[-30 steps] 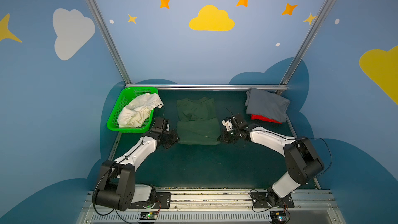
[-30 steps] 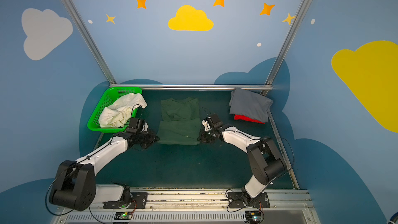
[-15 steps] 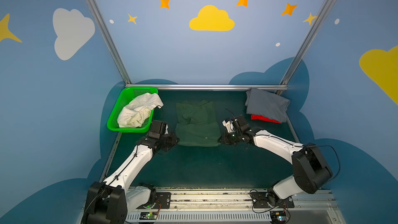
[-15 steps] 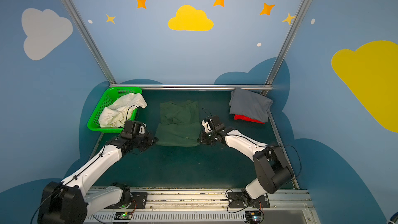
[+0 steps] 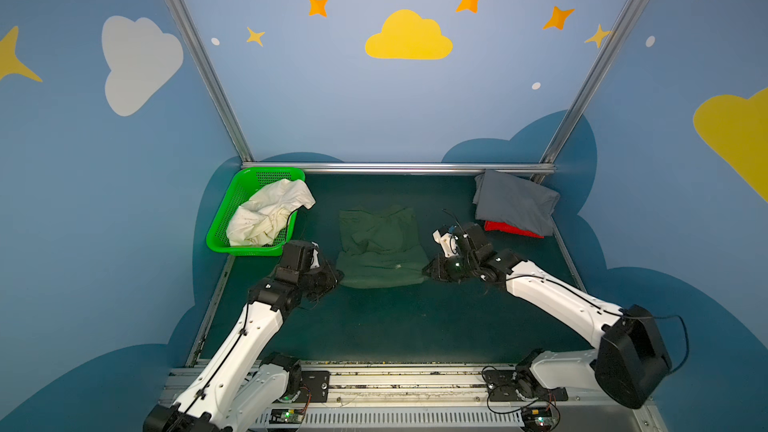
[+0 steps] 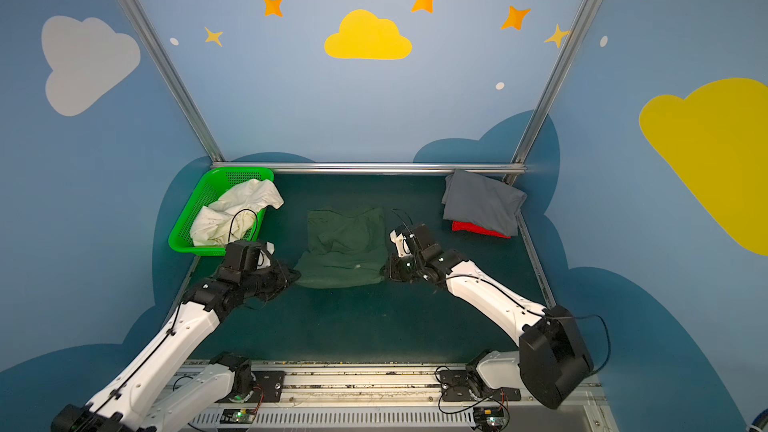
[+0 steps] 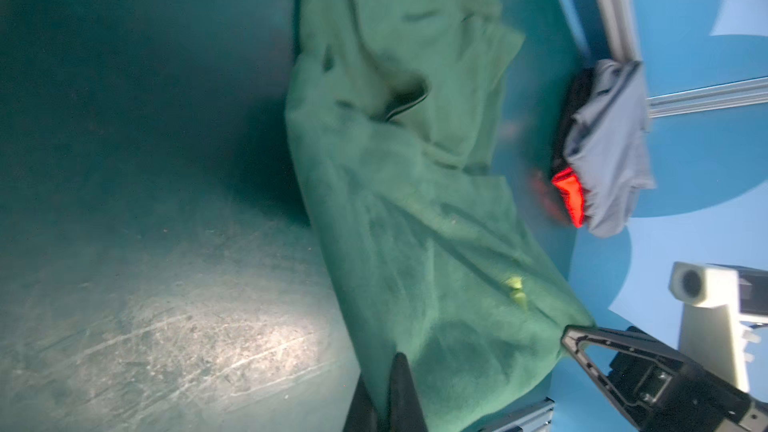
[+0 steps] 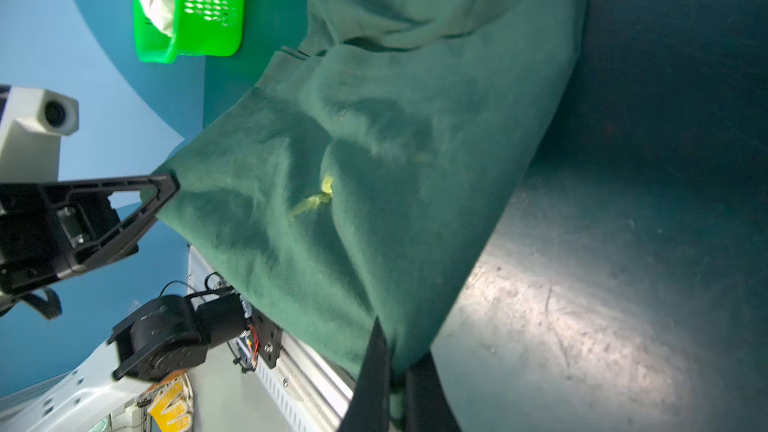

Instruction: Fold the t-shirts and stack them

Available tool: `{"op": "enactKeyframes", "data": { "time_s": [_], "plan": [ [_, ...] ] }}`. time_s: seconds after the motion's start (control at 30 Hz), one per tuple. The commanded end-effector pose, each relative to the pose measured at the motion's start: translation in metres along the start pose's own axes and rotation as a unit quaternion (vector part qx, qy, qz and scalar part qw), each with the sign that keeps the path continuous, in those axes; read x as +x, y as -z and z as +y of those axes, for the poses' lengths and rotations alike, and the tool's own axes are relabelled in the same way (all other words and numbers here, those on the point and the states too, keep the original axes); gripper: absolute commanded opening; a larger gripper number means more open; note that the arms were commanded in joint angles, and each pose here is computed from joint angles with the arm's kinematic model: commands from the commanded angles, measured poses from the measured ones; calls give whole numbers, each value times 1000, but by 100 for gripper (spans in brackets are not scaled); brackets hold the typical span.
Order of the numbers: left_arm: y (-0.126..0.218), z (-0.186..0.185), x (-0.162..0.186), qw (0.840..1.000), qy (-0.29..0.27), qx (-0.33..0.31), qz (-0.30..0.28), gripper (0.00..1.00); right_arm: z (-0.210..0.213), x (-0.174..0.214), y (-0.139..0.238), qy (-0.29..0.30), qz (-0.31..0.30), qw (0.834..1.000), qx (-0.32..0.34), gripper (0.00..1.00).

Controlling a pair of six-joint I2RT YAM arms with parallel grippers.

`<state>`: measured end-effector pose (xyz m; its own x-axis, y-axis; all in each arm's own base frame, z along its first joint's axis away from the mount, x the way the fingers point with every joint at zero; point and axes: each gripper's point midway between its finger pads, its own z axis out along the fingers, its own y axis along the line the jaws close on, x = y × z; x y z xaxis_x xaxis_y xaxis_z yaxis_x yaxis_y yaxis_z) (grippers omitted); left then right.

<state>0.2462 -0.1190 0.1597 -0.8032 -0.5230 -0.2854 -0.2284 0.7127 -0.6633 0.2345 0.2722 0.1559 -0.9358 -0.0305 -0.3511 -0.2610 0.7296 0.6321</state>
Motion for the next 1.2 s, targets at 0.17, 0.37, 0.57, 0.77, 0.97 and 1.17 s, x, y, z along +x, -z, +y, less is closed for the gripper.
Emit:
{"op": "enactKeyframes", "data": {
  "time_s": [0.17, 0.37, 0.57, 0.77, 0.97, 1.17],
  "plan": [
    [14, -35, -12, 998, -4, 58, -14, 3, 42, -13, 35, 1, -20, 999, -40, 0],
    [4, -40, -26, 999, -2, 50, -19, 3, 45, -27, 31, -7, -26, 999, -39, 0],
    [-3, -43, -43, 999, -7, 40, -36, 3, 42, -52, 25, -17, -31, 998, -46, 0],
    [-23, -43, -62, 999, 5, 25, -32, 3, 37, -77, 15, -32, -9, 997, -67, 0],
    [-39, -43, -91, 999, 22, 12, -41, 3, 21, -109, 3, -57, 2, 995, -81, 0],
    [-56, -49, -117, 998, 31, 5, -46, 3, 8, -141, -9, -76, 11, 993, -94, 0]
  ]
}}
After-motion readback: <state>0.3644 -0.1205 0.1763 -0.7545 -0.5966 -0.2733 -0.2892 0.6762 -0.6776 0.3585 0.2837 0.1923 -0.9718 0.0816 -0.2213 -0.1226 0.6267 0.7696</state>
